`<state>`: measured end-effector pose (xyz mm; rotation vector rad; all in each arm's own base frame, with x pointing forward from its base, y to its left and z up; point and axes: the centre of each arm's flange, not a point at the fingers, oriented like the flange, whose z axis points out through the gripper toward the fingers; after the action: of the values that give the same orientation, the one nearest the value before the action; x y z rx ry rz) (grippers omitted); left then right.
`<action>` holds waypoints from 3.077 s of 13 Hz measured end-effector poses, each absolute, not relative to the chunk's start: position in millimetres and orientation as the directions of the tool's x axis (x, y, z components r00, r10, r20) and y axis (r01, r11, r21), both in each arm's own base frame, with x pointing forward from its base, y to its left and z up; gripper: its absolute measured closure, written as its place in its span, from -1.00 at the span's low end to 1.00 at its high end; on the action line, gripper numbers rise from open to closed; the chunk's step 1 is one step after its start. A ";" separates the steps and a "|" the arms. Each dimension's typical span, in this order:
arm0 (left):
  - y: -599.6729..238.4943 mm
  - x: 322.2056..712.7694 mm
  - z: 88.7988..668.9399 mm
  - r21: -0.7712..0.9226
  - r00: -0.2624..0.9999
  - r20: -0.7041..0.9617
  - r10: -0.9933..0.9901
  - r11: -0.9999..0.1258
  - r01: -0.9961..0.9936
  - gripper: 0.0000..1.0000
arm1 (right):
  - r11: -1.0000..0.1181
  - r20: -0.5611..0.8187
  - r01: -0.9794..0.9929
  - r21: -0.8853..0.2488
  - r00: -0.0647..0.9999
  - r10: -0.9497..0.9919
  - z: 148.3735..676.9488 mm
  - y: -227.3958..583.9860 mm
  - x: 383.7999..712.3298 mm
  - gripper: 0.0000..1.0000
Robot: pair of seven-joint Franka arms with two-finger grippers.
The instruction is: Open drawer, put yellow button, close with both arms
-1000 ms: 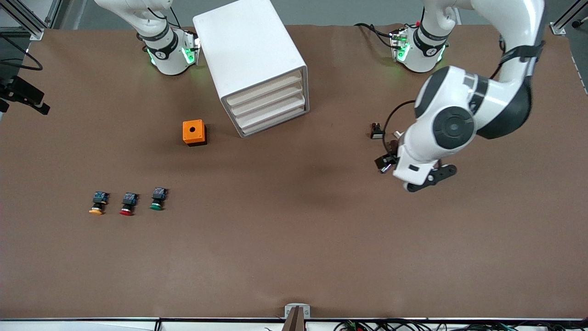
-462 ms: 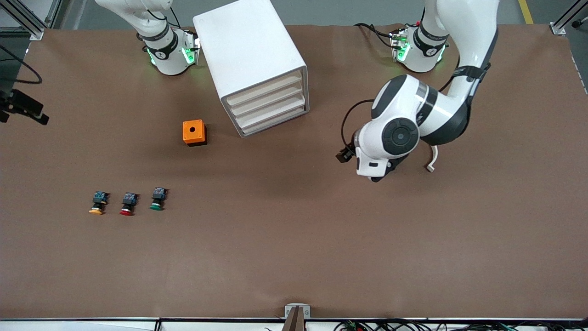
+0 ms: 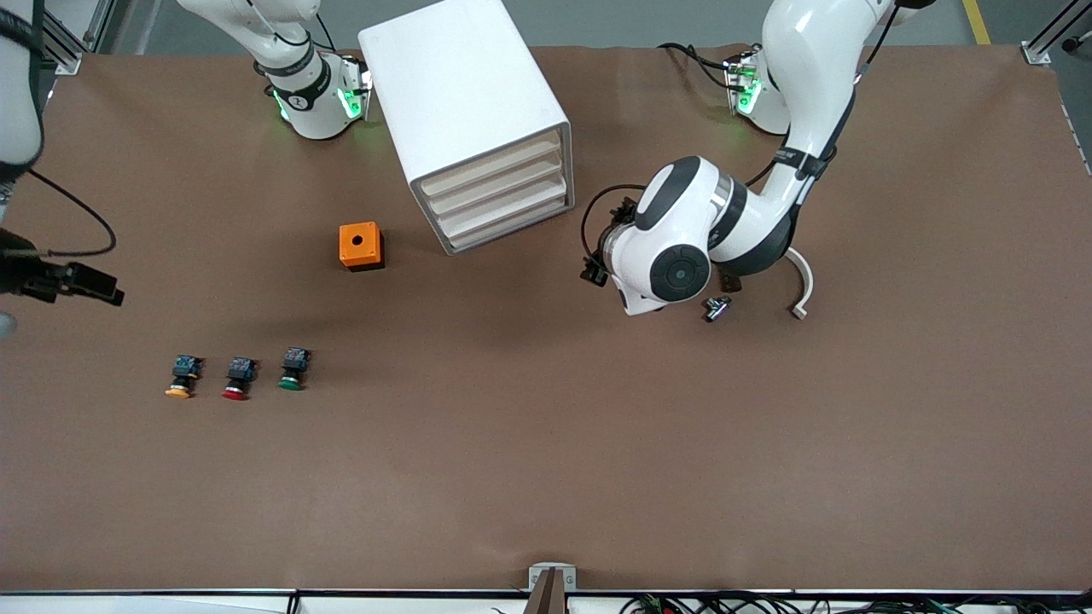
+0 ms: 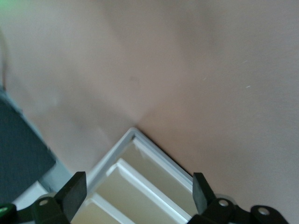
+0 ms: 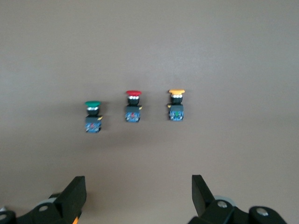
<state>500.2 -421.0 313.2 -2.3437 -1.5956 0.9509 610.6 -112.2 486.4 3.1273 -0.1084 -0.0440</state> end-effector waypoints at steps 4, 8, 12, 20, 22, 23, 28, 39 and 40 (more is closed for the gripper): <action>-437.8 493.9 310.8 -0.616 -0.096 -0.410 0.907 -0.198 0.762 -1.00 | -0.993 -0.011 -0.117 0.025 0.993 -0.118 394.7 -152.8 639.9 -1.00; -449.0 490.6 292.3 -0.776 -0.372 -0.303 0.878 -0.001 0.630 -1.00 | -0.991 0.052 -0.127 0.038 0.991 -0.125 312.4 -162.7 645.5 -1.00; -459.5 484.6 269.2 -0.877 -0.542 -0.140 0.829 0.151 0.457 -1.00 | -0.989 0.092 -0.142 0.046 0.986 -0.137 240.9 -170.5 627.7 -1.00; -502.4 438.9 274.1 -0.943 -0.525 -0.029 0.850 0.151 0.296 -0.65 | -0.987 0.036 -0.152 0.043 0.988 -0.150 200.1 -178.4 617.1 -1.00; -511.1 431.0 273.1 -0.947 -0.517 -0.029 0.855 0.143 0.289 -0.22 | -0.988 0.031 -0.151 0.043 0.988 -0.149 197.1 -178.4 616.4 -1.00; -512.9 429.7 271.0 -0.948 -0.517 -0.027 0.856 0.142 0.285 0.03 | -0.988 0.028 -0.147 0.043 0.989 -0.146 195.6 -178.4 616.0 -1.00; -515.2 430.0 268.2 -0.955 -0.512 -0.034 0.858 0.123 0.270 0.73 | -0.993 0.006 -0.106 0.042 0.994 -0.106 182.7 -182.4 611.8 -0.61; -453.5 516.2 287.4 -0.919 -0.595 -0.136 0.792 0.124 0.374 0.73 | -0.975 -0.142 -0.220 0.016 0.965 -0.220 287.6 -138.7 625.9 0.18; -437.3 532.6 288.5 -0.915 -0.618 -0.151 0.771 0.127 0.382 0.73 | -0.964 -0.159 -0.267 0.008 0.951 -0.265 325.4 -113.0 625.2 0.18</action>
<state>532.6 -437.3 288.5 -1.1172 -2.0525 1.4901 625.2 -113.0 325.4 3.1168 -0.4253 -0.2516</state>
